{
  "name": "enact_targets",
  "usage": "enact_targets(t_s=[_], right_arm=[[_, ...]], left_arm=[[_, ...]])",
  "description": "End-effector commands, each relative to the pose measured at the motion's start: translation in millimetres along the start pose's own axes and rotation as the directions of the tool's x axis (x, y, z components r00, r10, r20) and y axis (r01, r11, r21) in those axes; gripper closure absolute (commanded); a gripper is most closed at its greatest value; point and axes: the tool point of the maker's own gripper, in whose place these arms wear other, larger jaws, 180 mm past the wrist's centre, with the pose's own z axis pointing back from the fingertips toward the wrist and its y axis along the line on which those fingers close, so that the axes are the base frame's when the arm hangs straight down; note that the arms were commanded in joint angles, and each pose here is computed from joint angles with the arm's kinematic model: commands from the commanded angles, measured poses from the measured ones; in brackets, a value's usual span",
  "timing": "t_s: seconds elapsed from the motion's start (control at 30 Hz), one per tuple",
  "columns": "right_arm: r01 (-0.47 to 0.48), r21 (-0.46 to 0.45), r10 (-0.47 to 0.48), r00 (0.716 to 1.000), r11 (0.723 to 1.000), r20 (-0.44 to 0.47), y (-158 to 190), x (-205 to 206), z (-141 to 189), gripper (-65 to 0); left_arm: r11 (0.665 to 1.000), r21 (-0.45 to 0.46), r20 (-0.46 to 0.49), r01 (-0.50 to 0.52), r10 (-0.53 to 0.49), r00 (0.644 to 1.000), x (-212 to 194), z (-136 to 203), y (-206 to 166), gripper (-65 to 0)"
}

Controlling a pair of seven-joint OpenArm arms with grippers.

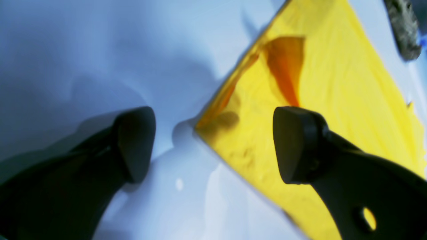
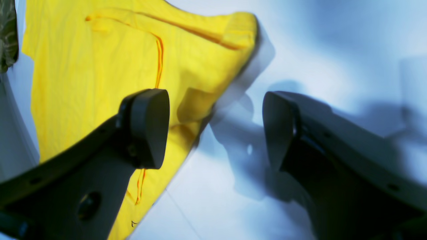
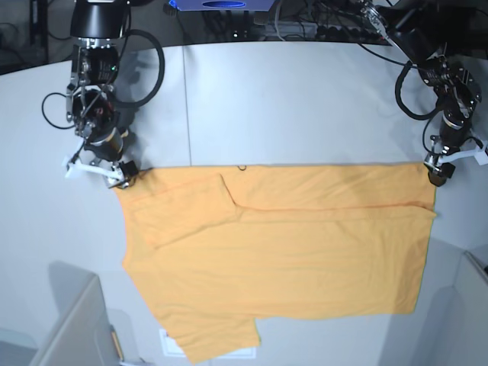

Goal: Fold the T-shirt properly
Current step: 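Lower the held corners onto the shirt and open both grippers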

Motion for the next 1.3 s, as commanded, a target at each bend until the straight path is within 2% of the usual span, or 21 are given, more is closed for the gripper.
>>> enact_targets(t_s=[0.0,0.37,0.47,0.53,0.67,0.73,0.87,0.93,0.97,1.03,1.13,1.2,1.27], right_arm=[[-0.001,-0.013,0.001,1.0,1.0,-0.017,-1.9,-1.0,-1.1,-41.3],[-0.003,-0.026,0.004,1.0,1.0,0.021,-6.9,5.0,-9.8,-41.1],[-0.003,-0.015,0.003,1.0,1.0,0.026,-1.0,8.3,-10.9,-41.1],[0.0,-0.021,0.0,1.0,1.0,0.02,-2.2,7.5,-13.3,-41.1],[0.0,-0.033,0.001,1.0,0.999,0.008,-7.3,3.6,-15.9,-41.1],[-0.037,0.003,0.037,0.999,0.999,-0.01,0.6,-4.2,-17.7,-41.1],[-0.049,0.003,0.049,0.998,0.999,-0.034,-2.0,-13.1,-23.8,-35.9],[-0.05,-0.002,0.05,0.998,0.999,-0.041,-4.2,-15.1,-25.6,-35.3],[-0.052,0.0,0.052,0.998,0.999,-0.042,-3.7,-15.6,-25.7,-35.1],[-0.052,0.0,0.052,0.998,0.999,-0.042,-3.7,-15.6,-25.7,-35.0],[-0.051,0.0,0.051,0.998,0.999,-0.042,-3.5,-15.4,-26.0,-33.8],[-0.054,-0.005,0.054,0.998,0.999,-0.041,-4.9,-14.4,-26.5,-26.3],[-0.061,-0.005,0.061,0.997,0.998,-0.039,-5.4,-12.8,-26.4,-12.5]], left_arm=[[1.0,-0.001,-0.004,0.001,-0.001,1.0,4.7,-2.1,-2.4,-52.3],[1.0,0.001,-0.023,-0.014,0.014,1.0,-2.1,-6.5,-1.5,-52.3],[0.999,-0.017,-0.046,0.029,-0.029,0.998,-5.7,-10.3,-11.1,-52.3],[0.998,-0.022,-0.06,0.055,-0.056,0.997,-6.4,-12.4,-14.6,-52.3],[0.999,-0.015,-0.058,0.047,-0.048,0.997,-5.0,-12.6,-10.9,-52.3],[0.999,-0.015,-0.058,0.047,-0.048,0.997,-5.0,-12.6,-10.9,-52.3],[0.999,-0.015,-0.058,0.047,-0.048,0.997,-5.0,-12.6,-10.9,-52.2],[0.999,-0.018,-0.06,0.05,-0.051,0.997,-5.5,-13.2,-12.5,-51.5],[0.999,-0.021,-0.059,0.05,-0.051,0.997,-4.9,-13.7,-14.0,-49.2],[0.999,-0.026,-0.059,0.041,-0.043,0.997,-4.2,-16.5,-17.4,-39.5],[1.0,-0.011,-0.083,0.017,-0.017,0.996,-12.0,-20.2,-10.4,-20.4],[1.0,-0.008,-0.085,0.02,-0.021,0.996,-11.4,-20.5,-8.9,-11.0],[1.0,-0.007,-0.09,0.027,-0.027,0.996,-11.3,-21.0,-8.2,-2.5]])
